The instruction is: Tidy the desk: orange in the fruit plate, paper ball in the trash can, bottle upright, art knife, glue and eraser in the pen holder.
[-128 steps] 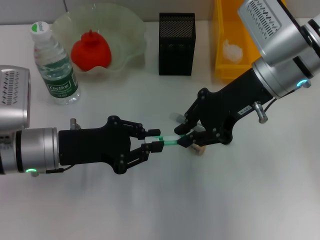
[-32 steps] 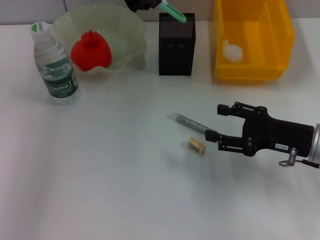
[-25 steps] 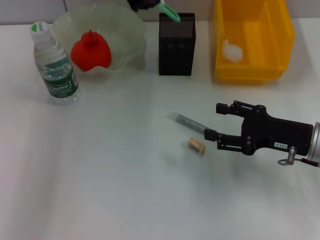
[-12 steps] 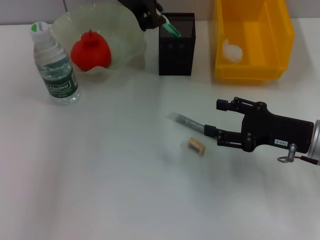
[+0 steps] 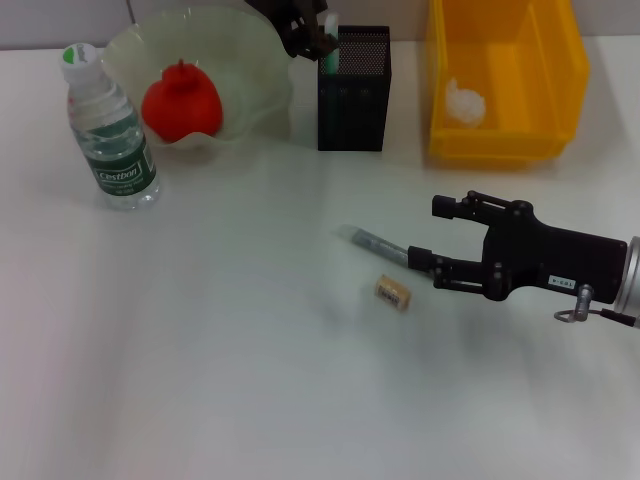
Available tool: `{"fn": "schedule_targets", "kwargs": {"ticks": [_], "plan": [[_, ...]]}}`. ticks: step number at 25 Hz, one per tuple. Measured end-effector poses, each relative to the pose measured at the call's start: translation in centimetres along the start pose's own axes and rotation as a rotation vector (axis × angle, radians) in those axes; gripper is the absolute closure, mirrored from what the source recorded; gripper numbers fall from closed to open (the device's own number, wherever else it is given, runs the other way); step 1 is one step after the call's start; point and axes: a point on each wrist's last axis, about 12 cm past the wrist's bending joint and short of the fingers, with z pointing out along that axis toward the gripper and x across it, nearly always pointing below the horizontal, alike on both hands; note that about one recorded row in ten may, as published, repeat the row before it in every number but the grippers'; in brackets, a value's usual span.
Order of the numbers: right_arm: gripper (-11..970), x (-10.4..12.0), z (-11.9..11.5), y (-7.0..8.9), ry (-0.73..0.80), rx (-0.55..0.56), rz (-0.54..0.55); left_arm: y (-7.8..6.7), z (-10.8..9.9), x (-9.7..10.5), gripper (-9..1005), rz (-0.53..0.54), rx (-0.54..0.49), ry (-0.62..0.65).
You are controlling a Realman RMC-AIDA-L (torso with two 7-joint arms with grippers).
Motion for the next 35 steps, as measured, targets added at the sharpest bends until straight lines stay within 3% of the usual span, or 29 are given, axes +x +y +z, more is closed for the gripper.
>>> {"fn": "schedule_targets", "kwargs": {"ticks": [7, 13, 14, 15, 16, 17, 18, 20, 22, 24, 26, 31, 35], "plan": [[172, -0.1, 0.0, -0.1, 0.0, -0.001, 0.003, 0.2, -0.4, -0.3, 397, -0.01, -0.01, -0.033], [173, -0.4, -0.3, -0.3, -0.01, -0.001, 0.022, 0.3, -3.3, 0.9, 214, -0.159, 0.04, -0.318], [173, -0.5, -0.4, -0.3, -0.016, -0.001, 0.025, 0.3, -3.3, 0.9, 185, -0.159, 0.04, -0.318], [173, -0.7, -0.6, -0.4, -0.023, -0.002, 0.028, 0.0, -4.2, 1.8, 156, -0.196, 0.071, -0.405], [173, -0.8, -0.8, -0.5, -0.03, -0.001, 0.033, 0.0, -4.2, 1.8, 154, -0.196, 0.071, -0.405], [173, -1.0, -0.9, -0.7, -0.036, -0.002, 0.038, -0.9, -5.8, 4.4, 151, -0.27, 0.154, -0.585], [174, -1.2, -1.0, -0.8, -0.039, -0.003, 0.042, -1.4, -6.2, 5.7, 149, -0.299, 0.194, -0.647], [176, -1.7, -1.2, -1.1, -0.044, -0.012, 0.054, -2.4, -6.8, 7.5, 144, -0.332, 0.25, -0.735], [178, -2.2, -1.4, -1.4, -0.043, -0.021, 0.064, -2.4, -6.8, 7.5, 139, -0.332, 0.25, -0.735], [180, -2.8, -1.6, -1.8, -0.042, -0.031, 0.074, -6.3, -6.0, 12.4, 137, -0.384, 0.386, -0.828], [182, -3.6, -1.9, -2.1, -0.041, -0.045, 0.08, -8.3, -5.2, 14.7, 136, -0.411, 0.418, -0.843], [186, -6.1, -2.4, -3.1, -0.027, -0.09, 0.097, -12.4, -3.1, 18.6, 137, -0.49, 0.41, -0.863], [190, -8.3, -2.3, -3.9, 0.031, -0.129, 0.103, -15.1, -2.0, 20.9, 137, -0.51, 0.347, -0.852]]}}
